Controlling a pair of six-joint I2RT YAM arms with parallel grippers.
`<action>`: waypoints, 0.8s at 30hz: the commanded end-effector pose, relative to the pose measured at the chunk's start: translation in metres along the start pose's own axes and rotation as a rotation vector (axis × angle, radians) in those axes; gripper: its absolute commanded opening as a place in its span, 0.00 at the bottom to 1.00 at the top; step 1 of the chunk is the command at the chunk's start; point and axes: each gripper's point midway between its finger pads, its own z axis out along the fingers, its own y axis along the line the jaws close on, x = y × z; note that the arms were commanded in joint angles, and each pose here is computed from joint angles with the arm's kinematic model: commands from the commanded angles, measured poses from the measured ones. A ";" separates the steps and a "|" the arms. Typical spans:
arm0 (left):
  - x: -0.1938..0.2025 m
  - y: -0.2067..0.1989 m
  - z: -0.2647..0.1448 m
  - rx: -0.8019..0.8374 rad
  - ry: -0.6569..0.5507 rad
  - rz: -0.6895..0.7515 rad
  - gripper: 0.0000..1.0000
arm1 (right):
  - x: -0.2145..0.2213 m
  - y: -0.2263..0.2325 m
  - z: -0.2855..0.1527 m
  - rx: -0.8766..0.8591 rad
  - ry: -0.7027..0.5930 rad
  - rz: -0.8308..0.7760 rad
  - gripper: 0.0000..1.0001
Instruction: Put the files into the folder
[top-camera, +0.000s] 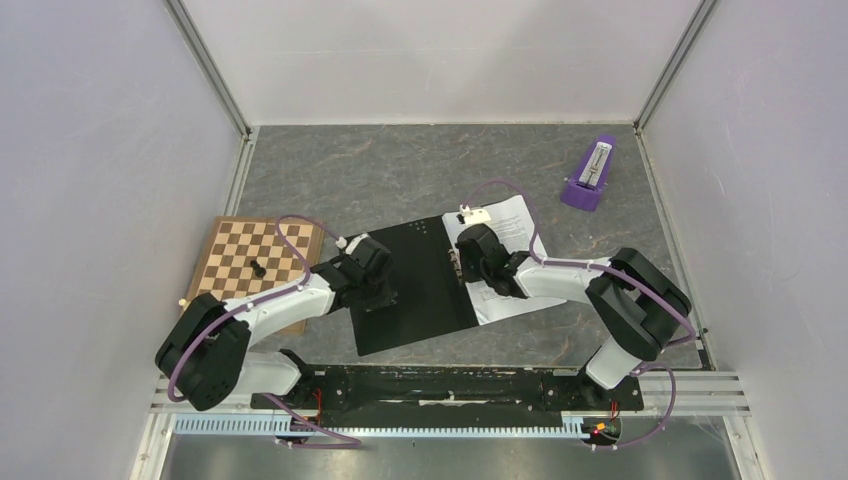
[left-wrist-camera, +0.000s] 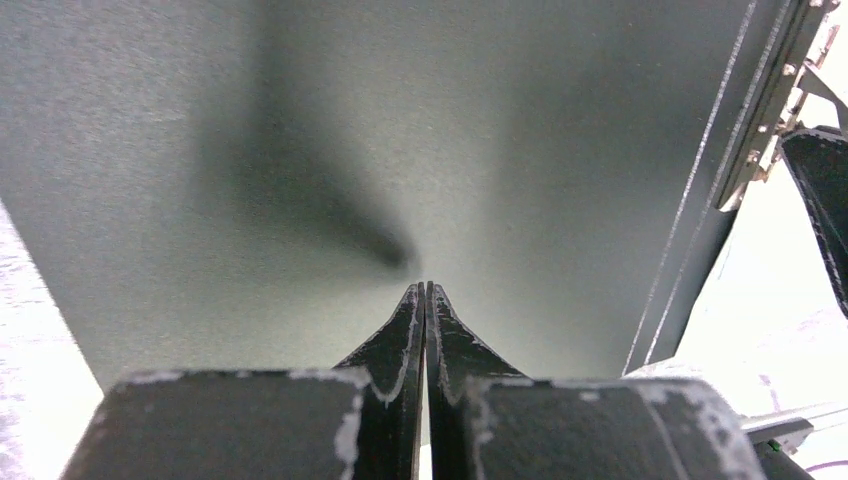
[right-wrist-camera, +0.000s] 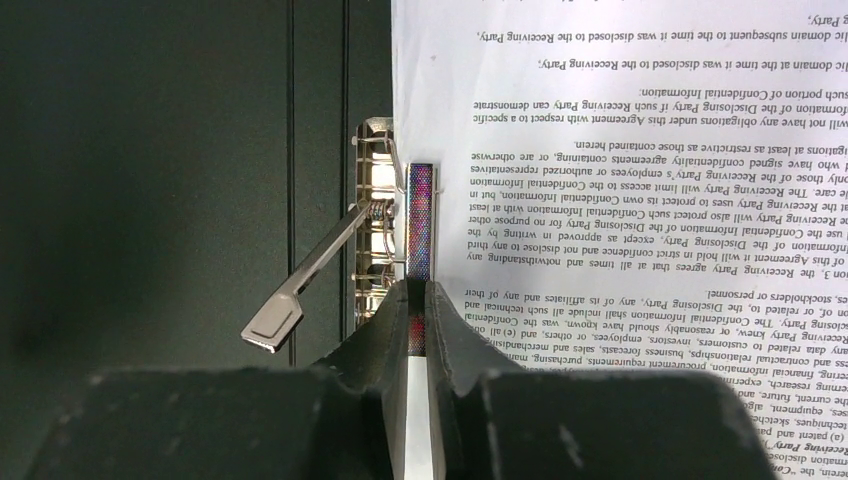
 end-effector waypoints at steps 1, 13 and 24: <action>-0.007 0.016 0.002 -0.067 -0.053 0.014 0.05 | 0.035 -0.019 -0.006 0.054 0.158 -0.089 0.06; 0.000 0.025 0.013 -0.092 -0.034 0.003 0.03 | 0.011 -0.008 -0.014 0.027 0.124 -0.064 0.20; 0.001 0.024 0.013 -0.091 -0.029 0.001 0.03 | -0.022 0.000 -0.035 0.012 0.071 -0.039 0.31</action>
